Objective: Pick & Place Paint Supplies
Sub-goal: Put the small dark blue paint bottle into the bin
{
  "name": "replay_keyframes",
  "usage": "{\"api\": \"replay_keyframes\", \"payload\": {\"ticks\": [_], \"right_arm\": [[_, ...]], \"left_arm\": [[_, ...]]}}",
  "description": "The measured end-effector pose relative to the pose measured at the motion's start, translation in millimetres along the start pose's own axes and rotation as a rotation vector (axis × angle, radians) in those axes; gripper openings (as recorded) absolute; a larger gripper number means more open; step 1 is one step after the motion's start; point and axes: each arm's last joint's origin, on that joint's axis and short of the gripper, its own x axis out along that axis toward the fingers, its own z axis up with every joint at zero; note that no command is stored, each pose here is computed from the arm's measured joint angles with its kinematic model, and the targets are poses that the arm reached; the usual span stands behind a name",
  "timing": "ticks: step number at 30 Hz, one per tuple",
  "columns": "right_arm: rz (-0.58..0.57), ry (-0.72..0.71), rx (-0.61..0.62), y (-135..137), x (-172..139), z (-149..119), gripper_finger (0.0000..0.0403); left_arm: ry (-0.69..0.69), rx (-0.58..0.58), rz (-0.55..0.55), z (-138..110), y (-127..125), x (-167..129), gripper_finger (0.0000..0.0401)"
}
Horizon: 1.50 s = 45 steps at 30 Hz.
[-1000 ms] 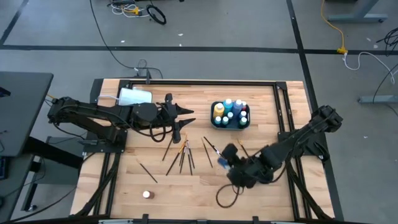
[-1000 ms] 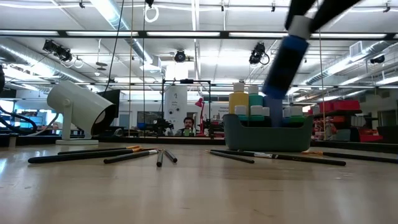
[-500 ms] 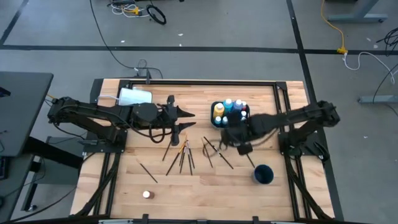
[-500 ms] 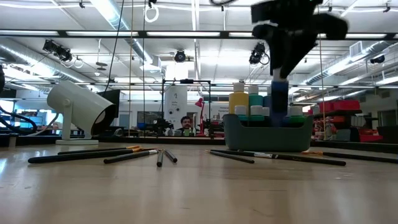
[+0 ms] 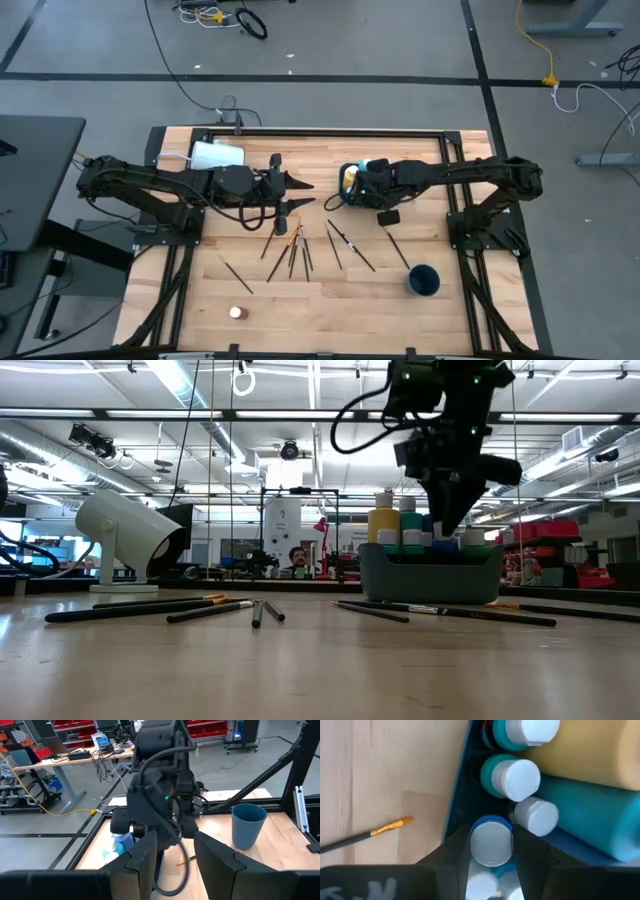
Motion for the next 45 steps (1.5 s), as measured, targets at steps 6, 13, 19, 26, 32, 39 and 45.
{"api": "replay_keyframes", "payload": {"ticks": [6, 13, 19, 26, 32, 39, 45], "right_arm": [[0.026, -0.007, 0.032, -10, 16, -9, 0.012], [0.026, -0.038, 0.045, -23, 25, -15, 0.0123], [0.013, 0.008, 0.051, -27, 27, -21, 0.0153], [-0.098, 0.17, -0.021, -28, 27, -31, 0.0169], [-0.102, 0.182, -0.054, -28, 27, -32, 0.016], [-0.1, 0.184, -0.085, -28, 27, -32, 0.0158], [-0.139, 0.204, -0.11, -28, 26, -32, 0.0177]], "left_arm": [[0.0, 0.002, 0.001, 0, 0, 0, 0.0141], [0.0, 0.001, 0.002, 0, 0, 0, 0.0141], [0.0, -0.001, 0.002, 0, 0, 0, 0.0141], [0.0, -0.001, 0.002, 0, 0, 0, 0.0141], [0.0, 0.007, 0.002, 0, 0, 0, 0.0141], [0.0, 0.022, 0.002, 0, 0, 0, 0.0141], [0.0, 0.024, 0.002, 0, 0, 0, 0.0141]]}}
